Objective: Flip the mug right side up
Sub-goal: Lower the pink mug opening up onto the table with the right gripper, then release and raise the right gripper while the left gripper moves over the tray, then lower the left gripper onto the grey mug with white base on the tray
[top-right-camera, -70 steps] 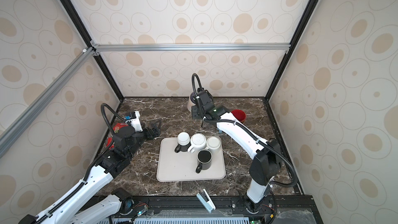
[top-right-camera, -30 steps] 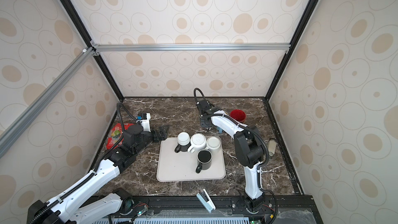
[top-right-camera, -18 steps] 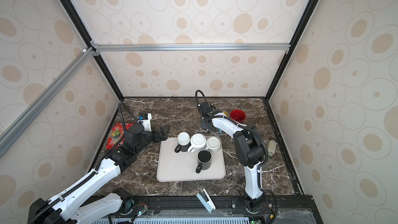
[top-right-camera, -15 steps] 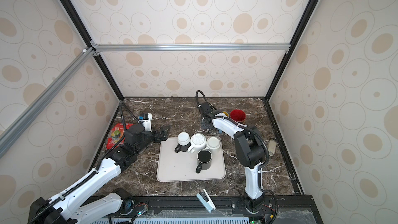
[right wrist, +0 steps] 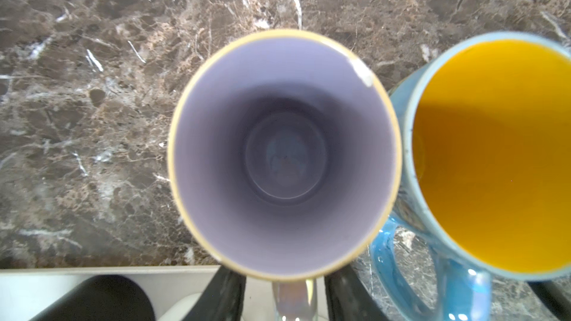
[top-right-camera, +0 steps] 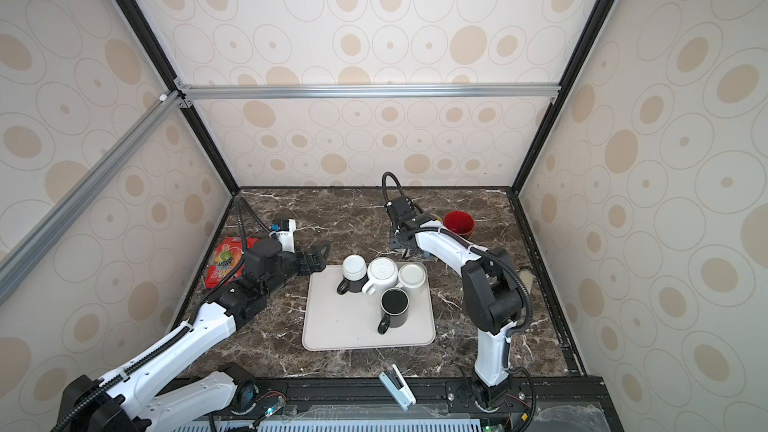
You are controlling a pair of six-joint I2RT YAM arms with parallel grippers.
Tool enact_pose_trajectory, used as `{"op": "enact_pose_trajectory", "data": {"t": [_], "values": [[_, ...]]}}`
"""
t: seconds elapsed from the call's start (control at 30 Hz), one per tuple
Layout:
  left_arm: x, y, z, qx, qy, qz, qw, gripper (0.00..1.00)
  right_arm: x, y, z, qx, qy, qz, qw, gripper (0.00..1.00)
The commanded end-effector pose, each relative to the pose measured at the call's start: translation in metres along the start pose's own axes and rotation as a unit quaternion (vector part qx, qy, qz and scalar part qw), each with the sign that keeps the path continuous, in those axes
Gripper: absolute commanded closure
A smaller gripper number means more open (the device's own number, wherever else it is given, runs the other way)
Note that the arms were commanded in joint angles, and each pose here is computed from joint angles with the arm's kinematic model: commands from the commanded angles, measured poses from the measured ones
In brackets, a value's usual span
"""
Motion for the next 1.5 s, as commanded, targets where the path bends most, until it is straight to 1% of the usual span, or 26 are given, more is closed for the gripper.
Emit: {"op": "enact_pose_trajectory", "data": {"t": [0.0,0.13,0.23,0.27,0.33,0.4,0.43,0.47,0.5,0.57,0.63,0.83,1.0,1.07,1.1,1.27,1.37,1.47], "values": [[-0.002,0.0,0.009,0.014,-0.015,0.001,1.0,0.0,-0.024,0.0,0.01,0.005,-0.014,0.015,1.0,0.55],[0.001,0.001,0.002,0.015,-0.008,0.002,1.0,0.0,-0.052,0.0,0.012,0.01,-0.041,0.034,0.999,0.55],[0.003,0.001,-0.001,0.016,-0.001,0.0,1.0,0.0,-0.078,0.005,0.011,0.001,-0.089,0.069,0.994,0.54],[0.004,0.002,-0.002,0.017,0.001,0.0,1.0,0.0,-0.086,0.009,0.009,-0.013,-0.105,0.086,0.991,0.53],[0.007,0.002,-0.007,0.021,0.011,0.0,1.0,0.0,-0.107,0.026,0.003,-0.062,-0.15,0.134,0.978,0.48],[0.009,0.003,-0.013,0.023,0.02,0.001,1.0,0.0,-0.126,0.04,-0.006,-0.105,-0.185,0.161,0.964,0.47],[0.011,0.003,-0.017,0.022,0.026,-0.002,0.999,0.0,-0.136,0.045,-0.011,-0.115,-0.195,0.17,0.959,0.46],[0.012,0.003,-0.02,0.021,0.03,-0.005,0.999,0.0,-0.143,0.048,-0.015,-0.115,-0.195,0.179,0.957,0.47],[0.013,0.002,-0.023,0.019,0.035,-0.008,0.999,0.0,-0.149,0.05,-0.019,-0.102,-0.186,0.188,0.959,0.46],[0.013,0.0,-0.029,0.018,0.042,-0.015,0.999,0.01,-0.155,0.052,-0.027,-0.086,-0.144,0.207,0.964,0.47],[0.012,0.0,-0.031,0.019,0.047,-0.017,0.999,0.02,-0.16,0.051,-0.034,-0.074,-0.114,0.205,0.969,0.47],[0.008,-0.007,-0.04,0.029,0.062,-0.028,0.997,0.07,-0.159,0.042,-0.05,-0.07,-0.095,0.188,0.975,0.5],[0.013,-0.009,-0.059,0.034,0.082,-0.028,0.996,0.2,-0.153,0.043,-0.058,-0.07,-0.079,0.188,0.976,0.51],[0.019,-0.015,-0.071,0.031,0.101,-0.04,0.994,0.3,-0.152,0.044,-0.059,-0.07,-0.075,0.187,0.977,0.51],[0.021,-0.018,-0.077,0.031,0.112,-0.047,0.992,0.33,-0.151,0.044,-0.059,-0.071,-0.073,0.186,0.977,0.51],[0.03,-0.035,-0.1,0.051,0.147,-0.071,0.985,0.42,-0.152,0.046,-0.057,-0.074,-0.078,0.188,0.976,0.51],[0.036,-0.038,-0.109,0.074,0.168,-0.066,0.981,0.44,-0.153,0.046,-0.058,-0.075,-0.077,0.19,0.976,0.52],[0.043,-0.035,-0.118,0.093,0.192,-0.047,0.976,0.47,-0.153,0.044,-0.059,-0.075,-0.078,0.189,0.976,0.52]]}}
Point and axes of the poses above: each gripper's point midway between its finger pads, its own x axis out along the fingers, its own y axis along the line the jaws close on, z = x × y, the point moved 3 cm from there along -x, back along the fingers, and after that the axes turned 8 degrees about x, right-handed, at the moved point
